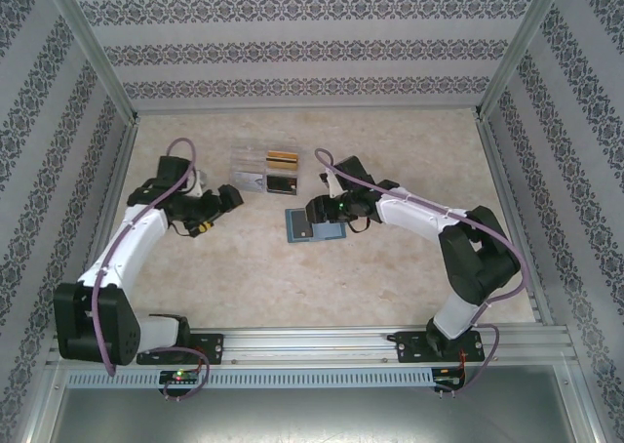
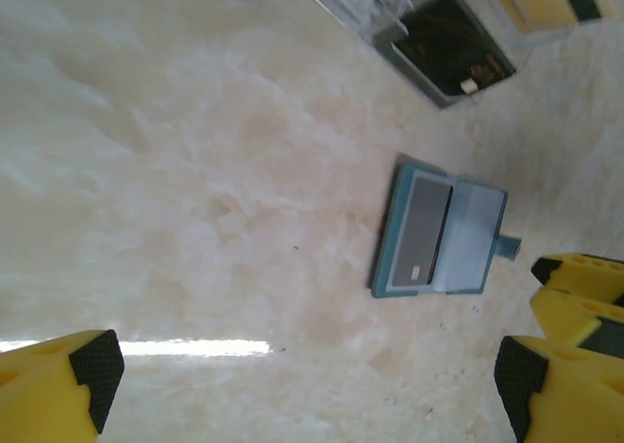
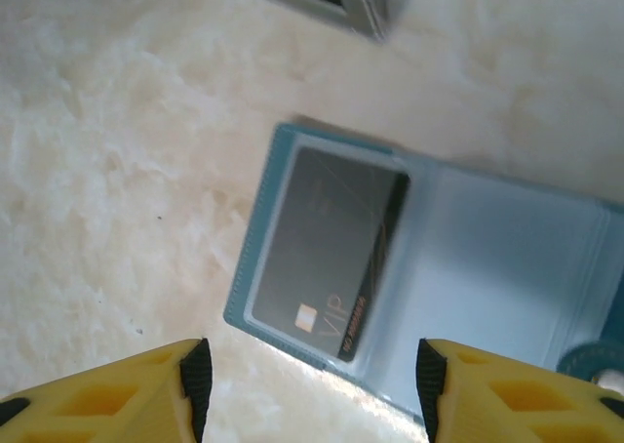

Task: Take the credit cards out of the card holder

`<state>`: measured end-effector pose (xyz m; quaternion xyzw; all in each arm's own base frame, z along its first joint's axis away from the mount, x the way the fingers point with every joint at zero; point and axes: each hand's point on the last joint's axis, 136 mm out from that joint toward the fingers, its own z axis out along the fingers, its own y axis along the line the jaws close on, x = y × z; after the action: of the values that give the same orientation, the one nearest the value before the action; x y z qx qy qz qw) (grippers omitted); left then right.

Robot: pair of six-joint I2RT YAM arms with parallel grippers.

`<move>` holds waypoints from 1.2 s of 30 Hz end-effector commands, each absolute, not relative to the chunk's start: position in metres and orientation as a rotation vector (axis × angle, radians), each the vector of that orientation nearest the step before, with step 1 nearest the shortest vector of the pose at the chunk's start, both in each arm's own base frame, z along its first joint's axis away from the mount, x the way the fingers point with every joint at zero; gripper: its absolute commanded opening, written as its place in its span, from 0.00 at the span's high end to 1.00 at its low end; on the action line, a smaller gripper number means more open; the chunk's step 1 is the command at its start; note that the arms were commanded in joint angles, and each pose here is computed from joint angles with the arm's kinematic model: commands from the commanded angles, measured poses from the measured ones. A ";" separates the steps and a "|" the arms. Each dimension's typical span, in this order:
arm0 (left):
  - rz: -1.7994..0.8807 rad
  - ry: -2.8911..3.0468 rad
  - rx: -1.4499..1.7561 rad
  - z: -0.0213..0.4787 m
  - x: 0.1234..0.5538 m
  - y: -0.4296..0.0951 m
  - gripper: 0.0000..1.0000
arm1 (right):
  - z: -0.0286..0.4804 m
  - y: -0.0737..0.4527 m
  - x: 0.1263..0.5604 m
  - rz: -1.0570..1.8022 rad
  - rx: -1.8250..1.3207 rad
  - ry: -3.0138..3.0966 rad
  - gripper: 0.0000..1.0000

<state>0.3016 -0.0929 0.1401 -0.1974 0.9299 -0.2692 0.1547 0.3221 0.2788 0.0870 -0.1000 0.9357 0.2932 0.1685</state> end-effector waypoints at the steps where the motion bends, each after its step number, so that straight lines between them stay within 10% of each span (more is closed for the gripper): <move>1: -0.737 2.620 -0.565 0.145 0.324 -0.116 0.00 | 0.086 0.292 0.325 0.980 -0.169 2.674 0.47; 12: -0.768 2.699 -0.479 0.113 0.346 -0.204 0.17 | 0.064 0.283 0.337 0.909 -0.025 2.728 0.61; 25: -0.775 2.804 -0.401 0.069 0.356 -0.256 0.64 | 0.039 0.275 0.335 0.848 0.014 2.761 0.75; 36: -0.679 2.863 -0.420 0.042 0.357 -0.251 0.74 | 0.026 0.278 0.330 0.865 -0.005 2.797 0.77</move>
<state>0.3513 -0.2459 0.0459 -0.1441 0.9582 -0.2338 0.0801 0.3311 0.2803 0.0323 -0.0037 0.9495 0.2936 0.1106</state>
